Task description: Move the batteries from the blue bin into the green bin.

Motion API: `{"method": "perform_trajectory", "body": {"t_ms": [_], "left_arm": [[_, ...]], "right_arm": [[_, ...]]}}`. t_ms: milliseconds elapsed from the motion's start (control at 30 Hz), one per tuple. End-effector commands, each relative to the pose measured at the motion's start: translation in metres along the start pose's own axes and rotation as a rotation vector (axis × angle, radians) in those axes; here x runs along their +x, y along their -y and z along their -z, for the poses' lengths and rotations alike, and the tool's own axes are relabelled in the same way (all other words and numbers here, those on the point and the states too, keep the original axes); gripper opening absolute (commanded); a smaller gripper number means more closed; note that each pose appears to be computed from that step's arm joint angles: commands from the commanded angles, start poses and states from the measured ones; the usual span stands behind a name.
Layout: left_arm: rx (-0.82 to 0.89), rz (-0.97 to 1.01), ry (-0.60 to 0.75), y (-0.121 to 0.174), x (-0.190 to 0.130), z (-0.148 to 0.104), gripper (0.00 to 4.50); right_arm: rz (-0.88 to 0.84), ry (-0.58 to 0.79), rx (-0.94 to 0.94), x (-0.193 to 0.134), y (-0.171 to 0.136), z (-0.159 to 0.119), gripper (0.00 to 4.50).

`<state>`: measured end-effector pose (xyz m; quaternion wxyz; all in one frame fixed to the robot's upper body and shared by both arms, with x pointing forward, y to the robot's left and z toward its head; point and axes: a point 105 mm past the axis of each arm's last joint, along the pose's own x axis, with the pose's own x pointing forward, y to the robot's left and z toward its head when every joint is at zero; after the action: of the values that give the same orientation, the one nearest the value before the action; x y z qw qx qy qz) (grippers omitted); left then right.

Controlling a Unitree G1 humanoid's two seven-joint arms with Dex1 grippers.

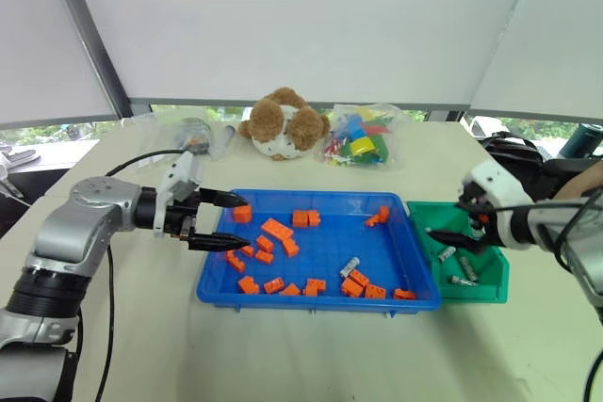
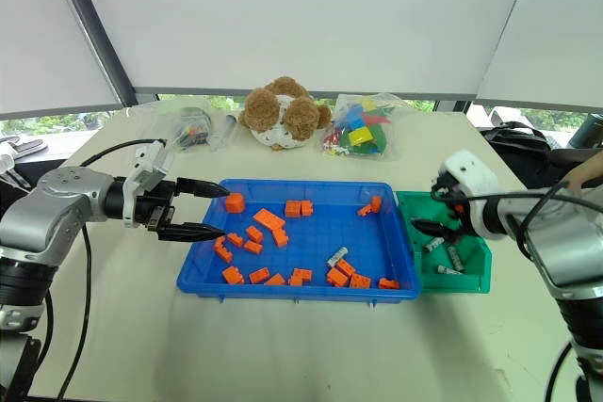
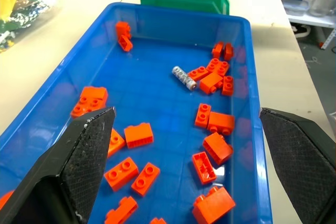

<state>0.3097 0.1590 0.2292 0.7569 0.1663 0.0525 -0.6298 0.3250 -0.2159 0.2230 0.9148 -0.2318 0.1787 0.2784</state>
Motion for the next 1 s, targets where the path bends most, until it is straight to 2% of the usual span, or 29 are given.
{"method": "perform_trajectory", "body": {"t_ms": [33,167,433,733,1000], "left_arm": [[0.046,-0.006,0.011,-0.001,-0.004,-0.011,4.5],[0.055,-0.014,0.008,0.0,-0.004,-0.01,4.5],[0.067,-0.043,-0.001,0.0,-0.005,-0.008,4.5],[0.075,-0.056,-0.003,0.0,-0.004,-0.007,4.5],[0.078,-0.06,-0.002,0.001,-0.001,-0.006,4.5]], "right_arm": [[-0.085,0.029,0.037,0.013,-0.026,-0.009,4.46],[-0.128,-0.043,0.074,0.042,-0.057,0.003,4.46],[-0.118,-0.125,0.177,0.068,-0.085,0.012,4.46],[-0.162,-0.173,0.167,0.079,-0.11,0.018,4.46],[-0.145,-0.224,0.125,0.086,-0.114,0.027,4.46]]}}
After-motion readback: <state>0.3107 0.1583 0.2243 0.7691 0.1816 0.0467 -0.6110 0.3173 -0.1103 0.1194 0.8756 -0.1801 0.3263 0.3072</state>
